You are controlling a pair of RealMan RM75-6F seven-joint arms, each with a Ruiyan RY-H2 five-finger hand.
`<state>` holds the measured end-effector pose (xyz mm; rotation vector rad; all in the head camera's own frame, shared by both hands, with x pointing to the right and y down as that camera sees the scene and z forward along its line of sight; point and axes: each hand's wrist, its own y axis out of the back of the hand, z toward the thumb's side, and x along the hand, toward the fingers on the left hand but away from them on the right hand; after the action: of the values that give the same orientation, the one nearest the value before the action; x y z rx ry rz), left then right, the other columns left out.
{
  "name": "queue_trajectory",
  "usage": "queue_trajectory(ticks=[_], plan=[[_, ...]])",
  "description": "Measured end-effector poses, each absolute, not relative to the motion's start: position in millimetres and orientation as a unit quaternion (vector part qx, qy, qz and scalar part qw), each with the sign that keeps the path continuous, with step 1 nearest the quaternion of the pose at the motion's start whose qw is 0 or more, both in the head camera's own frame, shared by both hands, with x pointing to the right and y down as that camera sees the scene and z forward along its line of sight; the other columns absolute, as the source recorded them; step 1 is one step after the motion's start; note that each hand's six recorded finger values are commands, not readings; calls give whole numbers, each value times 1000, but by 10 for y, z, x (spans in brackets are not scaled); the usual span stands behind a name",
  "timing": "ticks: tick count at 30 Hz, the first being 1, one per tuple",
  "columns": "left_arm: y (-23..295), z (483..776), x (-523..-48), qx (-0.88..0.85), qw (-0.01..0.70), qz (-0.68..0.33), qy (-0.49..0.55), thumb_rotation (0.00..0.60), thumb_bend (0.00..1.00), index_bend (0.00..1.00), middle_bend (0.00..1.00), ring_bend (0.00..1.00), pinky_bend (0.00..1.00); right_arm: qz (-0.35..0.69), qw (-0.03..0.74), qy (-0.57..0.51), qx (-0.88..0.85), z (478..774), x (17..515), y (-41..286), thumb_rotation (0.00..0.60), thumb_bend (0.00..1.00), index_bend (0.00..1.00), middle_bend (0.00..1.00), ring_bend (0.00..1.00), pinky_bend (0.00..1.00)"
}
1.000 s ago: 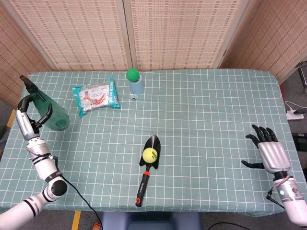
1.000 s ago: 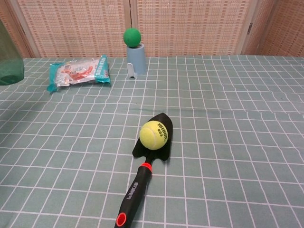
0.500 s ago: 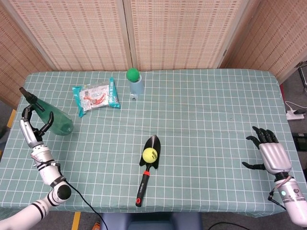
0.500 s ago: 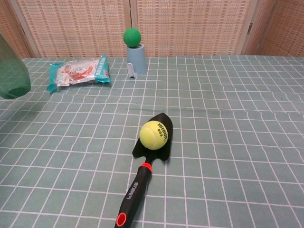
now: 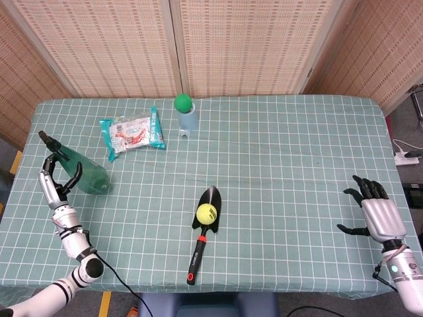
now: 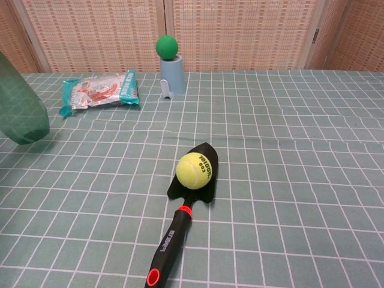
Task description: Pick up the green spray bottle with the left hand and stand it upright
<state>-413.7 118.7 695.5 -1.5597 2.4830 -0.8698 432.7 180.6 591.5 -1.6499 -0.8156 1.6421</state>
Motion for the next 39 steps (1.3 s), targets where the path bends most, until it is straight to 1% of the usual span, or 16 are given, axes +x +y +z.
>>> queue_trajectory(ticks=[21,29,34,39], plan=[[1305,7160,-4241,-499,3,-297,814,600,313,513,397,166,43,634,332,-312,-625,5936,4331,1811,600,0,258,0,0,85],[1357,7174,-4248,-496,-1,-300,814,600,309,513,384,159,43,632,330,-315,-627,5932,4328,1806,600,0,261,0,0,86],[1381,7149,-4221,-505,3,-298,810,600,239,417,323,128,43,629,327,-317,-630,5931,4324,1803,600,0,267,0,0,86],[1469,7118,-4200,-514,9,-300,804,600,209,320,280,103,42,624,322,-324,-634,5924,4318,1797,600,0,274,0,0,86]])
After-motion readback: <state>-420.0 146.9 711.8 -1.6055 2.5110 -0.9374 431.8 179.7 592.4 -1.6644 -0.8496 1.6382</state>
